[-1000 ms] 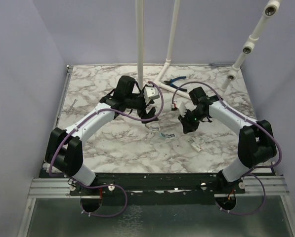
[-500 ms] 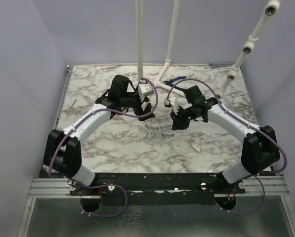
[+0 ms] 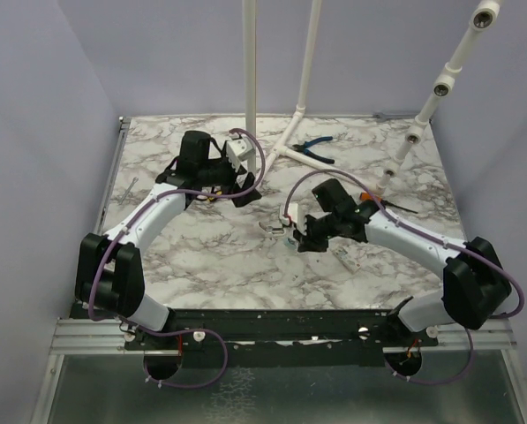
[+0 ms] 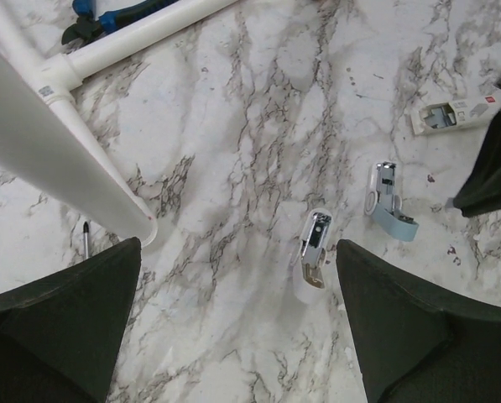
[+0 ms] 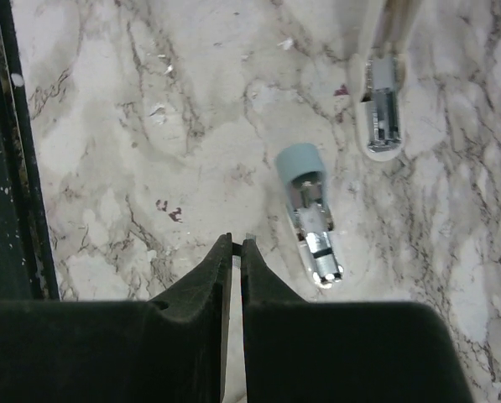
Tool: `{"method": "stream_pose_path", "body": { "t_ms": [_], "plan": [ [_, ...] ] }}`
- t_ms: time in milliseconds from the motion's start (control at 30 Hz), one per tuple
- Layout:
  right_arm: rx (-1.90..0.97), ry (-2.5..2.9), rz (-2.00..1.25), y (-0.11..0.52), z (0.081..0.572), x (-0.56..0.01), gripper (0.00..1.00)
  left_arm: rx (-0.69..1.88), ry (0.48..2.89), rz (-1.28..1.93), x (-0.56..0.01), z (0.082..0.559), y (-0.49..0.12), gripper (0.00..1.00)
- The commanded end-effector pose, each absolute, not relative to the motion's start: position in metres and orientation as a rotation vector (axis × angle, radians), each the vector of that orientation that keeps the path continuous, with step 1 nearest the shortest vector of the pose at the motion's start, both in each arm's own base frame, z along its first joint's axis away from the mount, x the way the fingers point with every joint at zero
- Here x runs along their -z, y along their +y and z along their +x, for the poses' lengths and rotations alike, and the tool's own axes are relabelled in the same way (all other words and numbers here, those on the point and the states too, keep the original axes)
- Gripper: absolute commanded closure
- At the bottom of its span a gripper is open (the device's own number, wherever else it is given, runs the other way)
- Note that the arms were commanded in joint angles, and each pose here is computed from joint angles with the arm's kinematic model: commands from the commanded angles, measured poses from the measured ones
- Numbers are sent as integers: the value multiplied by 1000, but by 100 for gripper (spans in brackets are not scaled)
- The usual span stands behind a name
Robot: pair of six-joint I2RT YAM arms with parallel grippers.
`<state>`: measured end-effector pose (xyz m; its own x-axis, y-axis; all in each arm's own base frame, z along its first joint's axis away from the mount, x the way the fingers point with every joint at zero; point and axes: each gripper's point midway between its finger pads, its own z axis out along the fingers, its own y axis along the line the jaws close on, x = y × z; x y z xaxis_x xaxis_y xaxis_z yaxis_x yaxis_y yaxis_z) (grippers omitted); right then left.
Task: Load the staples into the stapler
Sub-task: Pick up the staple from the staple box, then place the staple at the center of the board.
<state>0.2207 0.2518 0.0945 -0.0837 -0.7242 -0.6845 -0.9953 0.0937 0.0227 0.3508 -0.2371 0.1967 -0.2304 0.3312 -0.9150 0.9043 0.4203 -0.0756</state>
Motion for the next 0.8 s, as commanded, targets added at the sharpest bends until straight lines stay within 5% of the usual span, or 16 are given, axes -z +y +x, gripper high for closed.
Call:
{"method": "stream_pose_path", "body": {
  "t_ms": [0,767],
  "plan": [
    [-546,1758,-1796,250,210,-75,92,722,1763,1019,-211,364,-226,1],
    [-197,1472,-1868,291,203,-30,92,636,1792,976,-203,378,-197,1]
  ]
}}
